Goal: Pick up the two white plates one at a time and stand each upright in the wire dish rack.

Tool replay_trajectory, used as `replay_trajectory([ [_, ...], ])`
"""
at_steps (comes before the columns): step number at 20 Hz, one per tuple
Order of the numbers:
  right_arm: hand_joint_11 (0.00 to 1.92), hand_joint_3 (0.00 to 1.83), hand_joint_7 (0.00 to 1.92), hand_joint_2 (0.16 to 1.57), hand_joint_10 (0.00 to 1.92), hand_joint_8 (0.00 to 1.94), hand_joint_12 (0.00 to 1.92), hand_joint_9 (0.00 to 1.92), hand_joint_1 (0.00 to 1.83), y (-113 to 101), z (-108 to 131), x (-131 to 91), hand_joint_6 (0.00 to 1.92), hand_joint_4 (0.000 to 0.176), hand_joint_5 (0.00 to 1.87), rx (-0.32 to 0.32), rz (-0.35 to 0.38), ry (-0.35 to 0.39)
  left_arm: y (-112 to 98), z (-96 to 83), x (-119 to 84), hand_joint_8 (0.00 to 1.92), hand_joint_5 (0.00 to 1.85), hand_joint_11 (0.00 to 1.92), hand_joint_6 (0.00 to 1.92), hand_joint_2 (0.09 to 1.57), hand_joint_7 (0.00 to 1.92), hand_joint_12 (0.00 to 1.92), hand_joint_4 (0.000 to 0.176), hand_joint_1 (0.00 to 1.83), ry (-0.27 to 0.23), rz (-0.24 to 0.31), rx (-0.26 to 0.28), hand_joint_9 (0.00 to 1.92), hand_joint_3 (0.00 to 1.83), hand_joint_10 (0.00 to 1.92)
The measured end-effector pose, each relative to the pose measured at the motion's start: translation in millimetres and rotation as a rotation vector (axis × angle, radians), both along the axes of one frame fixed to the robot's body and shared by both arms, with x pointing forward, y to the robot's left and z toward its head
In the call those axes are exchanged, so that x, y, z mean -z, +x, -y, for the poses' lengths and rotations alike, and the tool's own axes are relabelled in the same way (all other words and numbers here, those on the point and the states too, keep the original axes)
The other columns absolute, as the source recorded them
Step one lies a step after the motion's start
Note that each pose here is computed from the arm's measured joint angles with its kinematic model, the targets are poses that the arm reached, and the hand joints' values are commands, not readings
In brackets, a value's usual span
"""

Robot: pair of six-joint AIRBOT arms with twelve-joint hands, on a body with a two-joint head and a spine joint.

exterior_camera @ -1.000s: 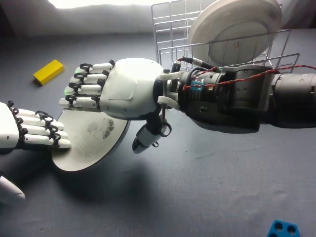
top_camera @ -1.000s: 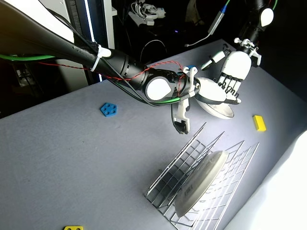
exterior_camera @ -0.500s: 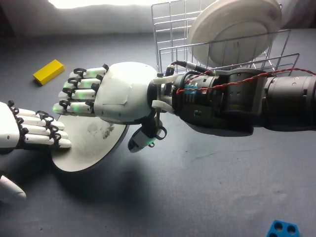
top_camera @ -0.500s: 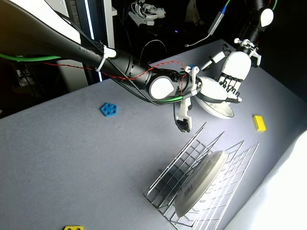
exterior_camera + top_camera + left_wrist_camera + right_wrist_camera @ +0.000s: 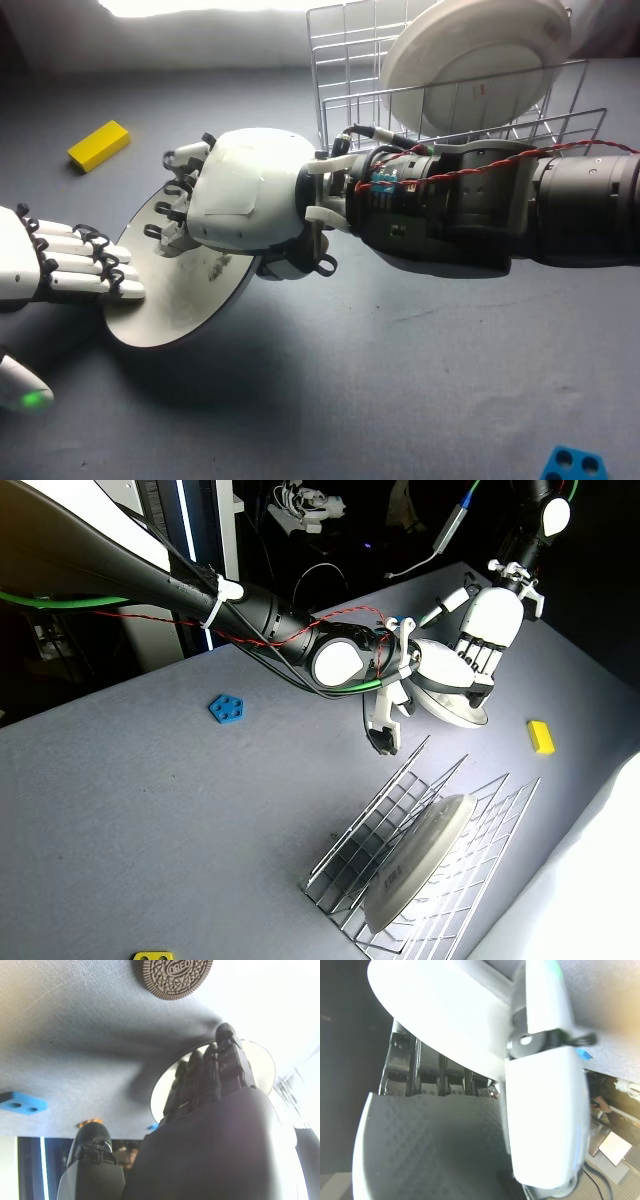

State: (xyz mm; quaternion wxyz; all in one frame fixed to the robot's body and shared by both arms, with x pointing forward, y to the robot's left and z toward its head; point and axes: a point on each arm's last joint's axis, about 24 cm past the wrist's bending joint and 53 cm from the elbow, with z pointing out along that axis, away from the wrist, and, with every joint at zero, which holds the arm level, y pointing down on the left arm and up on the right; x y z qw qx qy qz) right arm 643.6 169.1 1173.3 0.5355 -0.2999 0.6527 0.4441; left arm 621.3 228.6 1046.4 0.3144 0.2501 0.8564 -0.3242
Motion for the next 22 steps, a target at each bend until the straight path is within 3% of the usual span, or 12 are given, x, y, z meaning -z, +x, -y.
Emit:
replay_trajectory([
  [2,0.58,0.00,0.89,1.08,0.04,0.01,1.04,0.90,1.26,0,0,0,0.03,0.000,0.83,0.001,0.000,-0.001,0,0.0,0,0.00,0.01,0.00,0.00,1.09,0.02,0.00,0.000,0.00,0.000,0.000,0.000,0.01,0.00,0.00],
  [3,0.66,0.00,0.95,1.15,0.04,0.01,1.04,0.96,1.17,0,1,0,0.88,0.000,0.88,0.001,0.000,0.000,0,-0.1,0,0.01,0.02,0.00,0.01,1.08,0.03,0.00,0.000,0.00,0.001,0.000,0.000,0.02,0.00,0.01],
  [4,0.75,0.00,0.95,1.12,0.91,0.76,1.05,0.93,1.33,2,3,-1,1.03,0.000,0.91,0.004,0.003,0.001,0,-0.1,0,0.00,0.01,0.00,0.00,1.08,0.02,0.00,0.000,0.00,0.001,0.000,0.000,0.01,0.00,0.00],
  [5,0.77,0.00,0.93,1.13,1.14,0.99,1.07,0.89,1.36,2,4,-4,1.13,0.000,0.88,0.002,0.007,0.012,0,-0.1,0,0.00,0.00,0.00,0.00,1.07,0.00,0.00,0.000,0.00,0.001,0.001,0.000,0.00,0.00,0.00],
  [6,0.79,0.00,0.93,1.13,1.16,1.02,1.07,0.90,1.37,2,6,-9,1.12,0.000,0.88,0.001,0.014,0.018,0,0.0,0,0.01,0.02,0.00,0.01,1.08,0.02,0.00,0.000,0.00,0.000,0.000,0.000,0.01,0.00,0.01],
  [9,0.93,0.00,1.03,1.08,1.02,0.87,0.96,1.06,1.39,-4,8,-20,0.89,0.000,0.97,-0.012,0.022,0.039,0,0.8,0,0.01,0.02,0.00,0.01,1.08,0.03,0.00,0.000,0.00,-0.004,-0.003,-0.002,0.02,0.00,0.01],
  [10,0.89,0.00,1.04,1.07,0.88,0.82,1.34,1.05,1.47,-6,9,-20,0.90,0.000,0.97,-0.015,0.020,0.037,1,2.6,-2,0.01,0.01,0.00,0.00,1.08,0.03,0.00,0.000,0.00,-0.008,0.003,0.001,0.02,0.00,0.01],
  [12,0.91,0.00,1.04,1.07,0.84,0.80,1.41,1.03,1.49,-12,12,-23,0.98,0.000,0.94,-0.020,0.012,0.036,5,9.1,-10,0.00,0.00,0.00,0.00,1.09,0.01,0.00,0.000,0.00,-0.023,0.020,0.010,0.01,0.00,0.00],
  [15,0.90,0.00,1.07,1.07,0.81,0.77,1.42,1.05,1.50,-15,19,-34,0.95,0.000,0.93,-0.019,-0.005,0.050,11,18.4,-24,0.01,0.02,0.00,0.01,1.08,0.03,0.00,0.000,0.00,-0.042,0.057,0.027,0.02,0.00,0.01],
  [22,0.87,0.00,1.06,1.07,0.82,0.79,1.44,1.04,1.50,-26,37,-52,0.92,0.000,0.97,-0.012,-0.063,0.068,35,25.8,-86,0.01,0.04,0.01,0.01,1.09,0.04,0.00,0.000,0.00,-0.145,0.168,-0.008,0.03,0.00,0.01],
])
